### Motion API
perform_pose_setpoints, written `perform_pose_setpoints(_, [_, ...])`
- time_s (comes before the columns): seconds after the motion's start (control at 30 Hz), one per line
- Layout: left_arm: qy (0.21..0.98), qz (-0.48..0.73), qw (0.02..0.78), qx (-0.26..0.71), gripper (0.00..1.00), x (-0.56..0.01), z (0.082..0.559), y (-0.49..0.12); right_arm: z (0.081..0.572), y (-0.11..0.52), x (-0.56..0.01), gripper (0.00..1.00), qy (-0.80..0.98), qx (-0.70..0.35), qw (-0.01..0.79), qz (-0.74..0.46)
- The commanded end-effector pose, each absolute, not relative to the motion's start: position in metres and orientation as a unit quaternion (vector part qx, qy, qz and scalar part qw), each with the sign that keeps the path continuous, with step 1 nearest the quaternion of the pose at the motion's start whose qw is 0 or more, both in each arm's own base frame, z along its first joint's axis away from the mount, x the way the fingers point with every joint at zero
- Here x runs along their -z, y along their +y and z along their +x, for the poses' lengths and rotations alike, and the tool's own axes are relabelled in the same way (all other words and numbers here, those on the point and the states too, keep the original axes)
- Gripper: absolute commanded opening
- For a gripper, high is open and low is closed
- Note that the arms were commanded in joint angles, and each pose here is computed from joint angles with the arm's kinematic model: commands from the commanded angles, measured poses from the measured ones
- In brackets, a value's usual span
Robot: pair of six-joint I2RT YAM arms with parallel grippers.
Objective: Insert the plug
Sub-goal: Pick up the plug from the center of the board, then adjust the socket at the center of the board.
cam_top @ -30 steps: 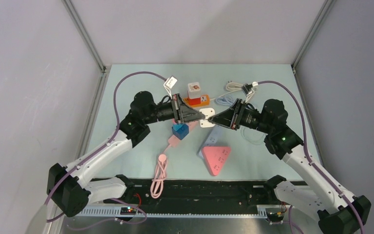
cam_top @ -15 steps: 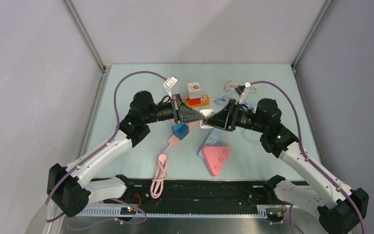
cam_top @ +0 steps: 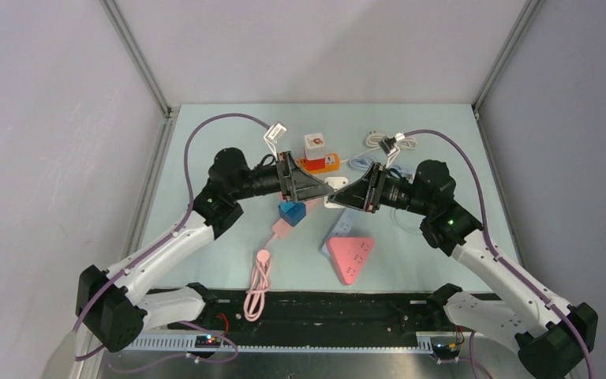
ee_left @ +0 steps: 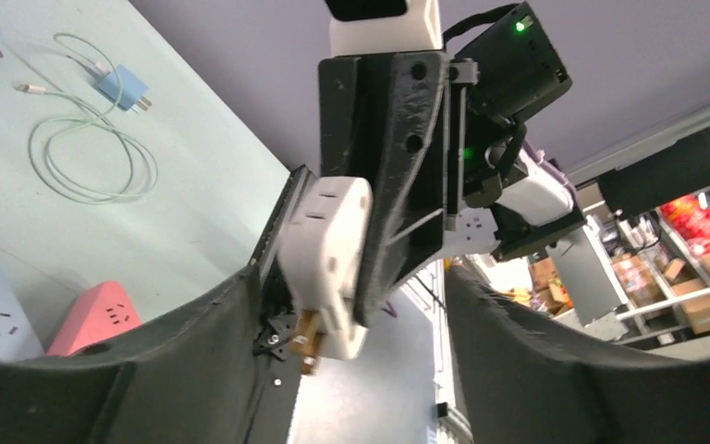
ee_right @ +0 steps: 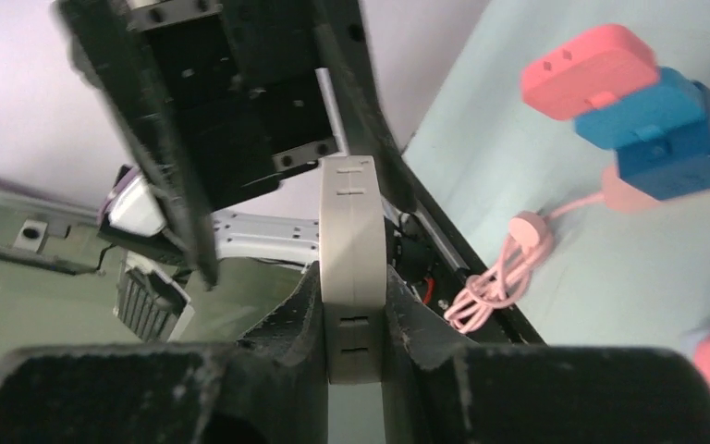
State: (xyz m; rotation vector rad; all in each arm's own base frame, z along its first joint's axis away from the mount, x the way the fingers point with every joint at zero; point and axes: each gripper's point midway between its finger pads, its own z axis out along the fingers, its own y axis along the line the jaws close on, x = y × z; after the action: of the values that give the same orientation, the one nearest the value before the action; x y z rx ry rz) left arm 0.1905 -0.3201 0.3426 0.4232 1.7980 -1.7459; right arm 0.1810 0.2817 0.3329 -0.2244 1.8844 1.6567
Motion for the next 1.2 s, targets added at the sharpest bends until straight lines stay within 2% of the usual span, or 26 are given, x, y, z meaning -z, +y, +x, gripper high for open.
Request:
perform_pose_setpoints(0.0, [0.654,0.171,0.371,0.637,0.82,-0.352,0.196,-0.311,0.195,0.266,-0.325,0.00,0.743,-0.586,0.321,-0.037])
perform_pose_setpoints(0.03, [0.650,0.172,0.384,0.633,0.87,-0.353,0.196,-0.308,0.193,0.259,-0.312,0.00,0.763,-0.567,0.310,-0.024])
perform_pose_setpoints(0.17, [0.671,0.172,0.436,0.575,0.93,-0.316,0.211,-0.298,0.196,0.224,-0.266,0.00,0.817,-0.490,0.302,0.045])
perform_pose_setpoints(0.33, [0.735,0.178,0.436,0.488,0.94,-0.250,0.219,-0.304,0.186,0.177,-0.208,0.00,0.867,-0.390,0.283,0.128])
perform_pose_setpoints(0.43, [0.782,0.225,0.445,0.373,0.95,-0.203,0.222,-0.309,0.180,0.161,-0.195,0.00,0.877,-0.357,0.281,0.158])
perform_pose_setpoints(0.53, [0.804,0.291,0.404,0.327,0.93,-0.164,0.203,-0.324,0.173,0.151,-0.187,0.00,0.884,-0.335,0.272,0.181])
perform_pose_setpoints(0.6, [0.817,0.314,0.374,0.308,0.82,-0.139,0.195,-0.322,0.169,0.144,-0.178,0.00,0.893,-0.311,0.266,0.189])
perform_pose_setpoints(0.63, [0.821,0.328,0.358,0.300,0.61,-0.127,0.189,-0.318,0.169,0.139,-0.174,0.00,0.897,-0.296,0.267,0.192])
perform_pose_setpoints(0.67, [0.823,0.336,0.349,0.296,0.47,-0.122,0.186,-0.315,0.166,0.135,-0.167,0.00,0.905,-0.280,0.259,0.187])
perform_pose_setpoints(0.73, [0.827,0.355,0.327,0.287,0.32,-0.112,0.176,-0.306,0.164,0.127,-0.157,0.00,0.916,-0.251,0.251,0.186])
perform_pose_setpoints(0.77, [0.825,0.368,0.315,0.291,0.29,-0.108,0.169,-0.304,0.164,0.125,-0.153,0.00,0.920,-0.239,0.250,0.185])
perform_pose_setpoints(0.8, [0.822,0.373,0.313,0.295,0.19,-0.108,0.166,-0.303,0.163,0.122,-0.149,0.00,0.924,-0.229,0.248,0.179])
perform_pose_setpoints(0.87, [0.823,0.388,0.299,0.288,0.08,-0.097,0.159,-0.301,0.164,0.118,-0.144,0.00,0.929,-0.213,0.247,0.174])
perform_pose_setpoints(1.0, [0.828,0.426,0.270,0.245,0.00,-0.069,0.154,-0.304,0.168,0.114,-0.135,0.00,0.936,-0.199,0.243,0.162])
perform_pose_setpoints(1.17, [0.829,0.468,0.226,0.207,0.00,-0.033,0.131,-0.320,0.171,0.106,-0.127,0.00,0.946,-0.177,0.235,0.137])
